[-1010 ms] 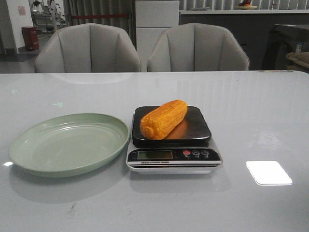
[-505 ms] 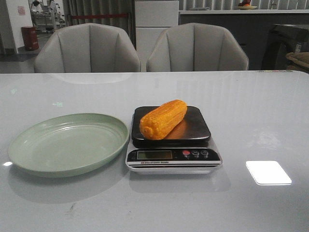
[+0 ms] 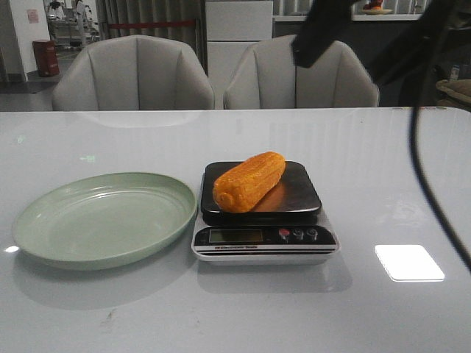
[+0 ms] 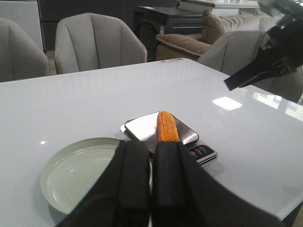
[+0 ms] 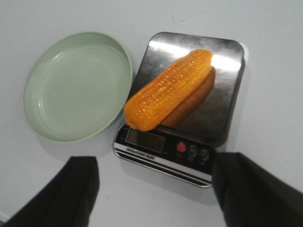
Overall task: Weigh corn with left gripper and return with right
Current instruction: 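Lower the right gripper onto the corn on the scale and grasp it, then lift the corn with the right gripper and lower it onto the green plate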
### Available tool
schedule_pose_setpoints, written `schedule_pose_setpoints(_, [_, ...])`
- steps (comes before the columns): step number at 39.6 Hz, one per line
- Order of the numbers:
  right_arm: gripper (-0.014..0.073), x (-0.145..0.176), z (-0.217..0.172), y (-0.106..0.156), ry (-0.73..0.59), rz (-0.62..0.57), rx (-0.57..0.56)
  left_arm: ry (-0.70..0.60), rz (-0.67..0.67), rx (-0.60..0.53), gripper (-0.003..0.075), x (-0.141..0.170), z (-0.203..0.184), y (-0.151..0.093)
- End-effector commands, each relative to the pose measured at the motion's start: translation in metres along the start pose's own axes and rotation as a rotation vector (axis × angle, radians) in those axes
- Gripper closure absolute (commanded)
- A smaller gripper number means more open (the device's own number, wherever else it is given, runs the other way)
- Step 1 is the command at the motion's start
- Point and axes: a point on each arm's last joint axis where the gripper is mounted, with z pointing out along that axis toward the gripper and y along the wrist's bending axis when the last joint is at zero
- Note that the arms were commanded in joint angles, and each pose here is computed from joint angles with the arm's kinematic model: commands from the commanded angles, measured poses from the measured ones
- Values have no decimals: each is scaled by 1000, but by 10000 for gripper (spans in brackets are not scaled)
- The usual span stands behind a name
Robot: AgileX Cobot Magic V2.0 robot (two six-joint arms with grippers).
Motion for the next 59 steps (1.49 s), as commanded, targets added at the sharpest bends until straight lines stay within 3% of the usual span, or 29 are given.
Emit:
schedule_pose_setpoints(1, [1,-29,5,19,-59,30,-46,-91,0,14,607,-14,-2,-2])
schedule_pose_setpoints(9, [3,-57,44,37,6,116,-6,-91,0,14,607,-14,-2,-2])
schedule_pose_setpoints(16, [3,-70,72,46,47,169,134,-91,0,14,607,-14,-2,-2])
schedule_pose_setpoints(24, [3,-67,105,44,143,295,274,-91,0,14,607,-14,-2,-2])
schedule_pose_setpoints(33, [3,-56,131,40,187,385,319,-112,-1,16,607,-15,-6,-2])
schedule_pose_setpoints(43, [8,-46,154,36,231,397,341,-200,-3,25,607,-15,-22,-1])
schedule_pose_setpoints(46, [64,-45,157,33,239,402,351,-206,-3,25,607,-15,-23,-1])
schedule_pose_setpoints(55, [443,-49,159,35,220,408,329,-198,-3,24,607,-15,-22,-1])
schedule_pose_setpoints(59, [452,-56,155,47,198,396,289,-198,-3,24,607,-15,-22,-1])
